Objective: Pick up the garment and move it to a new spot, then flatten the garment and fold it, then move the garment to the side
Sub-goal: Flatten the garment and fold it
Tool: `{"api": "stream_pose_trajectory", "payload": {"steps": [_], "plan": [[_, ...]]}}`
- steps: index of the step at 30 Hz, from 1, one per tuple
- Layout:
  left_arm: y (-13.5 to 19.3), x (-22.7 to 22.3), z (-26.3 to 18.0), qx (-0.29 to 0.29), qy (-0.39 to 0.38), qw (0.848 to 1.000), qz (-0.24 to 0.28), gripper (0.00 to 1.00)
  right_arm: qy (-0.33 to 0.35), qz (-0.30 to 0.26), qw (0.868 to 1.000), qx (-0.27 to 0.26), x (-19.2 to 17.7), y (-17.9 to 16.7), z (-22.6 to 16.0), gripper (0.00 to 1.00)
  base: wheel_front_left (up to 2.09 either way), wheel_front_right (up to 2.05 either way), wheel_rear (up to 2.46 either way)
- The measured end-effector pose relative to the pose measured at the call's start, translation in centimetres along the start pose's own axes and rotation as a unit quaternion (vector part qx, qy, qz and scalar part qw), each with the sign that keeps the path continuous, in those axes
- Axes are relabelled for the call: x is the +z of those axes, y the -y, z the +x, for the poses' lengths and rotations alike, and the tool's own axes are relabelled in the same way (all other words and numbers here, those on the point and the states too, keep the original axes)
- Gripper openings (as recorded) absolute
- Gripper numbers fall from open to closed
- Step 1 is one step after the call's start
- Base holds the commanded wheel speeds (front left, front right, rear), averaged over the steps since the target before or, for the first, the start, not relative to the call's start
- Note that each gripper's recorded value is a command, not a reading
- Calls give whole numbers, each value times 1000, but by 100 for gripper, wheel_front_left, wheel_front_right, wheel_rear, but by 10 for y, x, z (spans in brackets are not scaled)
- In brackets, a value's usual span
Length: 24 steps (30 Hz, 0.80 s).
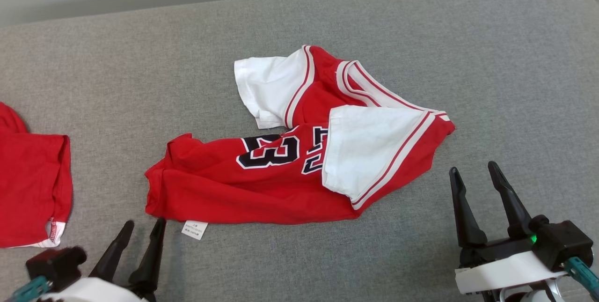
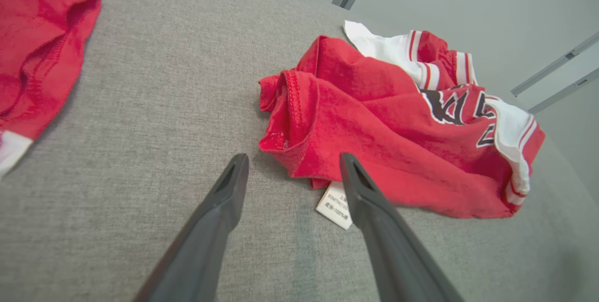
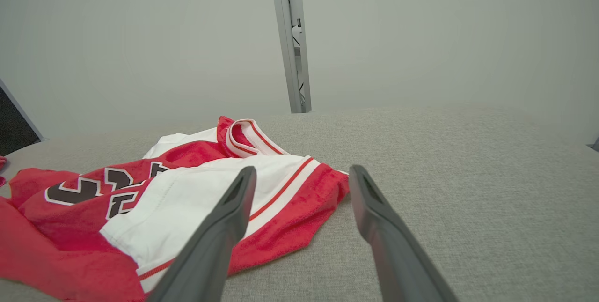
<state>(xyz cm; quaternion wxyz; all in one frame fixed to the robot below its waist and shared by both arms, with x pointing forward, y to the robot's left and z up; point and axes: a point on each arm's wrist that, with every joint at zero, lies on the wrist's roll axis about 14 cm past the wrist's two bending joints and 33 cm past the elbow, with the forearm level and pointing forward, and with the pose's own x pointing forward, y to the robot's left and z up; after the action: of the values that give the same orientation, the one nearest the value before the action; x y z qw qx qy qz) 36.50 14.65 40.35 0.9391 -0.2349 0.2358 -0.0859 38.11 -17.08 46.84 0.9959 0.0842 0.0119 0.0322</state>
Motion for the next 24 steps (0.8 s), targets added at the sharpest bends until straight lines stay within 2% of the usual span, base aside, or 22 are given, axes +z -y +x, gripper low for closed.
{"api": "stream_pose_trajectory", "payload": {"steps": [6,12,14,17,19,21,22,24], "plan": [[12,-4,23,-36,-12,995,92,100,0,-2,1000,2,-1,0,5,100,0,0,0],[7,-16,33,-36,-32,990,136,100,-3,-3,1000,-14,-2,10,0,100,0,0,0],[6,-16,35,-33,-29,989,138,84,-3,-2,1000,-18,-1,11,-1,100,0,0,0],[2,-16,36,-27,-31,989,145,82,-3,-2,1000,-20,-1,13,-2,100,0,0,0],[1,-16,36,-27,-31,988,146,66,-3,-1,1000,-21,-1,14,-3,100,0,0,0],[1,-16,36,-27,-31,988,147,32,-1,-1,1000,-22,0,14,-3,100,0,0,0],[1,-17,36,-27,-33,988,147,0,-1,-1,1000,-21,1,14,-3,100,0,0,0],[2,-20,36,-30,-40,988,148,0,1,-1,1000,-21,2,13,-3,100,0,0,0]]}}
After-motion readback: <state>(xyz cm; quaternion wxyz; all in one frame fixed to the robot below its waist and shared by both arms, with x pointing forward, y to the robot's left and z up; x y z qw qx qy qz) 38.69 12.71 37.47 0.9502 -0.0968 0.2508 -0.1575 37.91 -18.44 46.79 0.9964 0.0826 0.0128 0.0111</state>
